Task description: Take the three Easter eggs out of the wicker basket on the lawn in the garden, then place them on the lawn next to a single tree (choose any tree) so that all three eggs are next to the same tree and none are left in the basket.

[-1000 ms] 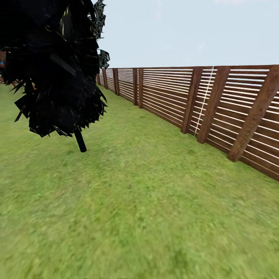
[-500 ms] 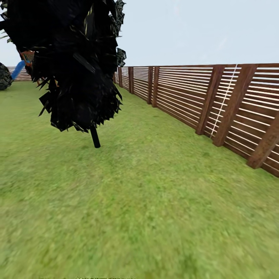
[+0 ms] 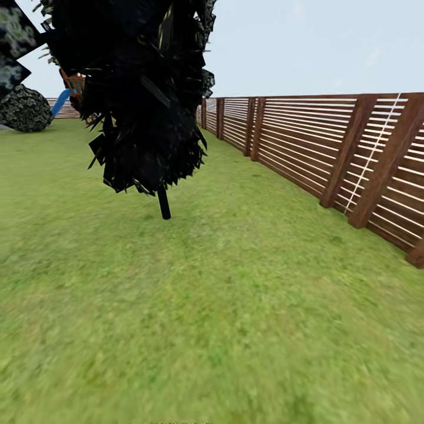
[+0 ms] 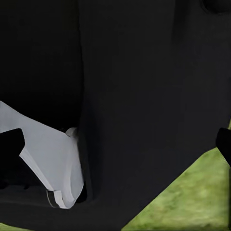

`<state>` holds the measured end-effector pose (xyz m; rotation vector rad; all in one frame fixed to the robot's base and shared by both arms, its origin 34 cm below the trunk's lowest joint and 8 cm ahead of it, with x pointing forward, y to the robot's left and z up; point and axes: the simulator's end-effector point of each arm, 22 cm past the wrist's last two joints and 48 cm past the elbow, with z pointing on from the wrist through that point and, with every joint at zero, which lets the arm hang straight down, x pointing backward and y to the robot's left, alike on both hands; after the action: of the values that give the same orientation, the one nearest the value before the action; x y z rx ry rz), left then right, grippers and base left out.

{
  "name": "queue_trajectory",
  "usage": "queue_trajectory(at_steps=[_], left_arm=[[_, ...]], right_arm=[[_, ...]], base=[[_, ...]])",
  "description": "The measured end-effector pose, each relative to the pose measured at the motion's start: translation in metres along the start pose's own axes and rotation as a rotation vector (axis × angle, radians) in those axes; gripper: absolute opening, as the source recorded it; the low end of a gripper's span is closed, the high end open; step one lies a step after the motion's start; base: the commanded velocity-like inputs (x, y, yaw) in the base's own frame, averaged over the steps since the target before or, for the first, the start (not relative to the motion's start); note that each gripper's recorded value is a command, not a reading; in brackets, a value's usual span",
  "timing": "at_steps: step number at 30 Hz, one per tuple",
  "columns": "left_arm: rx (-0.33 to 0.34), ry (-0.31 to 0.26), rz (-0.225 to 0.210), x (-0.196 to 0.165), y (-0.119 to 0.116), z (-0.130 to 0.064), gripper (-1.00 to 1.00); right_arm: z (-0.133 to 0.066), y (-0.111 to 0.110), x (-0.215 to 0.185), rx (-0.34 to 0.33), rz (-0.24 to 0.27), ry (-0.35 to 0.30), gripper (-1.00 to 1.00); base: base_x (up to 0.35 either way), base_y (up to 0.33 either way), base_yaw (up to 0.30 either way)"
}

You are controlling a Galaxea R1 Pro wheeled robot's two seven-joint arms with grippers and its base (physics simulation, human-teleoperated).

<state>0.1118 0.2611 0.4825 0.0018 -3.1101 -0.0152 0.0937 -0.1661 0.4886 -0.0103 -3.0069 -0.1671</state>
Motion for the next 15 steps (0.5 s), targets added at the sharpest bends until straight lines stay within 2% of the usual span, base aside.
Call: queue_trajectory(at_steps=[15], left_arm=[[-0.001, 0.010, -0.005, 0.0046, 0.0006, -0.0003, 1.00]], right_arm=[[0.0000, 0.0004, 0.0033, 0.001, 0.012, 0.010, 1.00]], base=[[0.000, 0.000, 0.222]])
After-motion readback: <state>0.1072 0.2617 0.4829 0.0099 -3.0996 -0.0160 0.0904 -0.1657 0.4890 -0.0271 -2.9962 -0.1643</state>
